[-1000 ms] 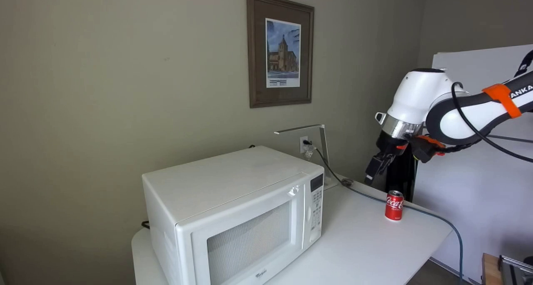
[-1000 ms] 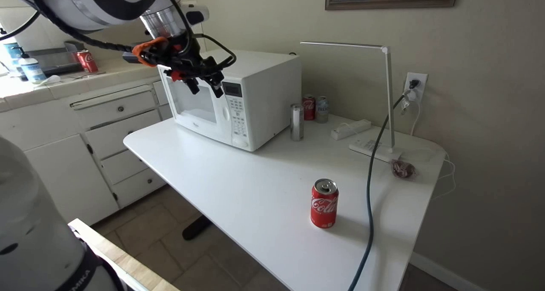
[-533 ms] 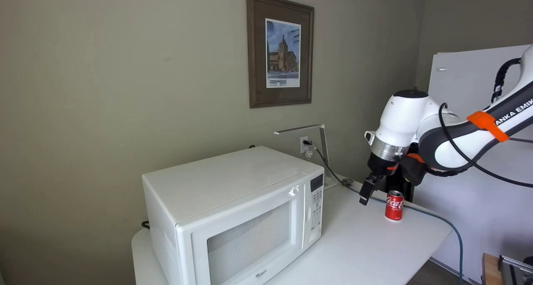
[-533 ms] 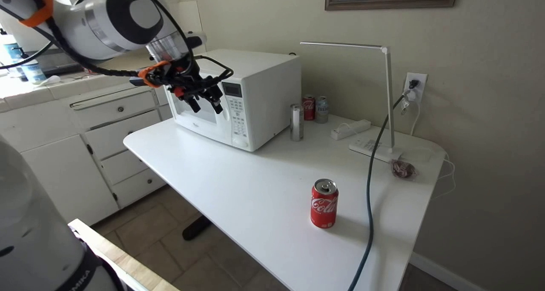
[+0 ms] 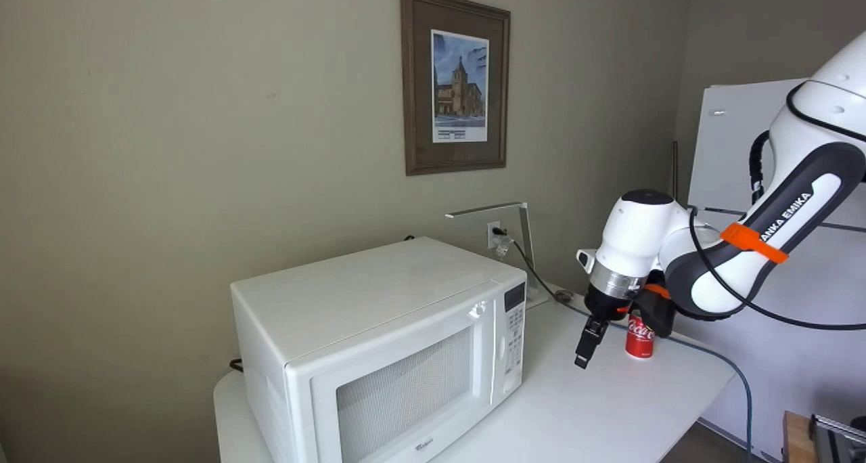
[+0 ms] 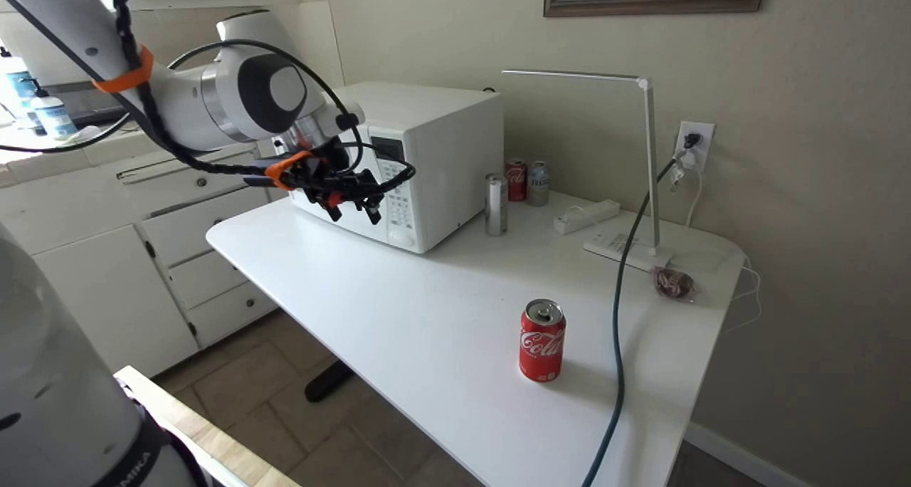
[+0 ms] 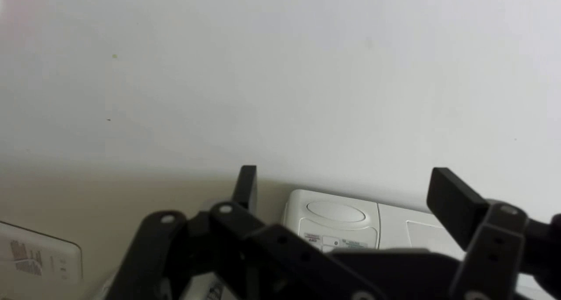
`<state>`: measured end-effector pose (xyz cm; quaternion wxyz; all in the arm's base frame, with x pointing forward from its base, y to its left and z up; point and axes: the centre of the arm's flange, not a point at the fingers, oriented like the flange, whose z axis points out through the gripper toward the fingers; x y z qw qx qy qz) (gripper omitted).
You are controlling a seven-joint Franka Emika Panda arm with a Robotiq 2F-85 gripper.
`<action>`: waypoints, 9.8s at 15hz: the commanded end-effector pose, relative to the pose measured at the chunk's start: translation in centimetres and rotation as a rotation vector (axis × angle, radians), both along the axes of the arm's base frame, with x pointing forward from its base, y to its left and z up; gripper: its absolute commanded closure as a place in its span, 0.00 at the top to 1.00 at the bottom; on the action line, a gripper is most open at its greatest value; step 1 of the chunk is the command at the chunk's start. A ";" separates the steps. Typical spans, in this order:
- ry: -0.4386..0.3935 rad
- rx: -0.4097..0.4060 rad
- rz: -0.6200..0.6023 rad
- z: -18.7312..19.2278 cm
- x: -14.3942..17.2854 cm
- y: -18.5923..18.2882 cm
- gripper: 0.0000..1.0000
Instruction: Open the microwave door
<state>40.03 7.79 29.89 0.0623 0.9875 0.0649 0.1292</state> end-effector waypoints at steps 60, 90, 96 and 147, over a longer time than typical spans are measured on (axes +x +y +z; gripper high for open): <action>-0.583 0.347 -0.022 -16.4 -2.5 2.4 0.00; -0.738 0.171 0.089 -18.9 5.9 1.0 0.00; -0.732 0.116 0.135 -18.7 6.5 -0.5 0.00; -0.812 -0.233 0.762 -19.1 10.5 -2.0 0.00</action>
